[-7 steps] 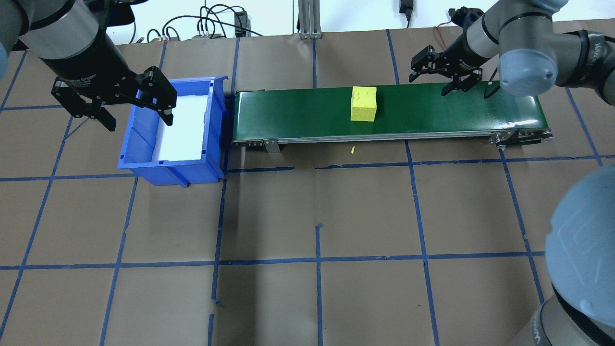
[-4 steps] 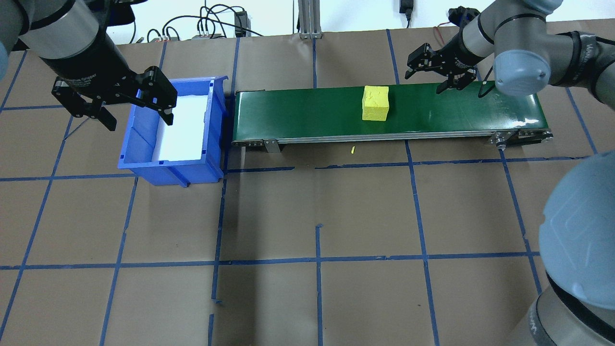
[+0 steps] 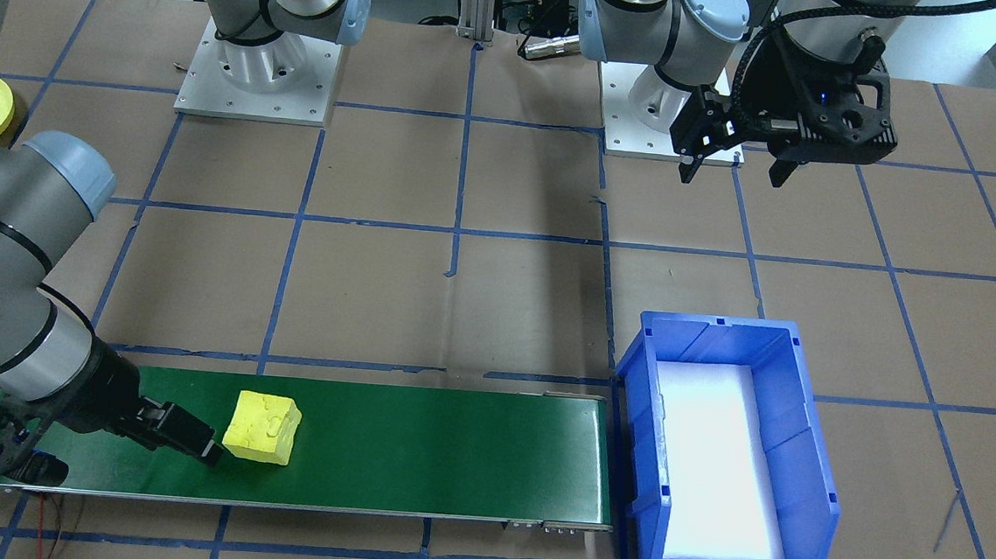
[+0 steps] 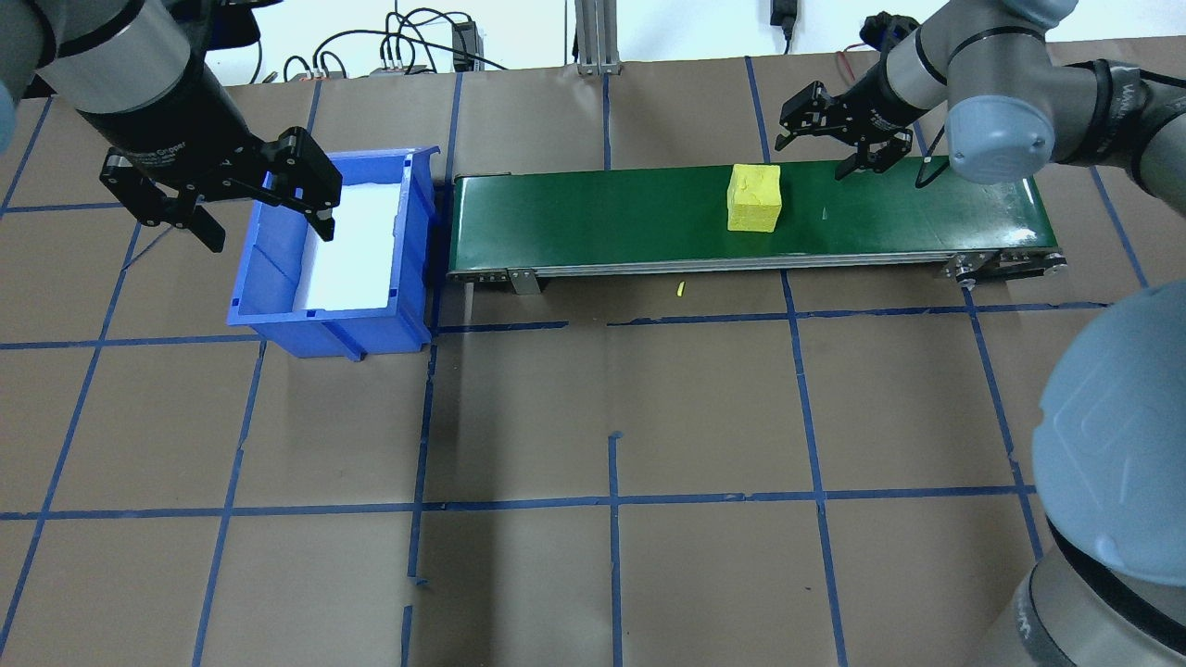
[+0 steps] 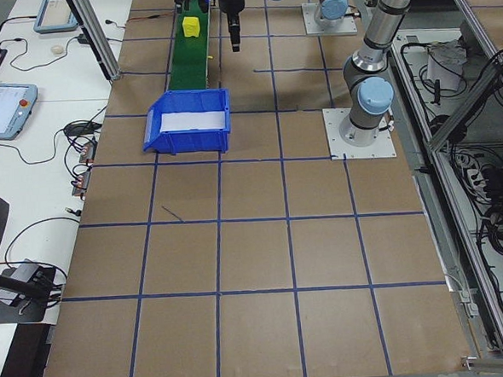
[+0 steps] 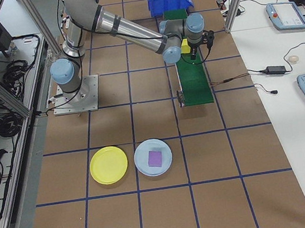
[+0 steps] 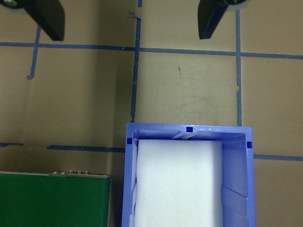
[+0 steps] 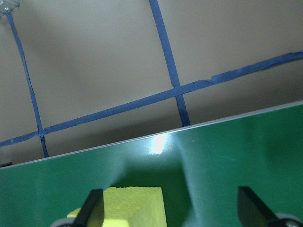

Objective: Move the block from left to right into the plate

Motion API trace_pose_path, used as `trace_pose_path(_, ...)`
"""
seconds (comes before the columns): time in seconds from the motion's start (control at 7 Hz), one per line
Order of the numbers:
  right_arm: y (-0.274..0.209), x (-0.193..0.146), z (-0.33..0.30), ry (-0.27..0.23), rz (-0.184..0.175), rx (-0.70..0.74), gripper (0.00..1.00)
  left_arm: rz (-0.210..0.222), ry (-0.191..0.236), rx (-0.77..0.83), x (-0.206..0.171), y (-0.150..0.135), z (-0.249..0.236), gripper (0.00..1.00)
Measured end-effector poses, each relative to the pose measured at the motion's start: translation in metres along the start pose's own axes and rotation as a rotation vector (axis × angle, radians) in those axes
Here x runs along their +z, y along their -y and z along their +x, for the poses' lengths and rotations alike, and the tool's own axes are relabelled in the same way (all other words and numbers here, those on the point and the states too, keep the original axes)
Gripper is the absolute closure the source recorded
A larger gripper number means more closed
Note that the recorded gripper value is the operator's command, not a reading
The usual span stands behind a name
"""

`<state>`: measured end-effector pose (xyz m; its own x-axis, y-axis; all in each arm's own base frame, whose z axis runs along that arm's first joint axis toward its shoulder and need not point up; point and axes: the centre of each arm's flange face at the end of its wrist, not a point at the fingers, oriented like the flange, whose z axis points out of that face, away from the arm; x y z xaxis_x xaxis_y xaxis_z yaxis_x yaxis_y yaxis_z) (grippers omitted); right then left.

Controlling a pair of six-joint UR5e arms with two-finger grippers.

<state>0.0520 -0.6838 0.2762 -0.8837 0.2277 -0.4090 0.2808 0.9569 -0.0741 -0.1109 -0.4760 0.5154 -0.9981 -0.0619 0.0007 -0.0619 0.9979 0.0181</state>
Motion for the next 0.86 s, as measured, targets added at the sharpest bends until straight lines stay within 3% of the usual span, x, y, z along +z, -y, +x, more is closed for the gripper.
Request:
trace_pose_path(0.43,-0.005,0.007,-0.008,0.000,-0.011,0.000,0.01,0.002,0.000,0.001,0.000,0.000,0.000,0.00)
trace_pose_path(0.57,-0.008,0.011,-0.007,-0.003,-0.019,0.001,0.07,0.002,0.000,0.000,0.000,0.000,0.000,0.00)
trace_pose_path(0.86,-0.019,0.029,0.006,-0.035,-0.043,-0.019,0.58,0.002,0.000,0.000,0.000,0.000,0.000,0.00)
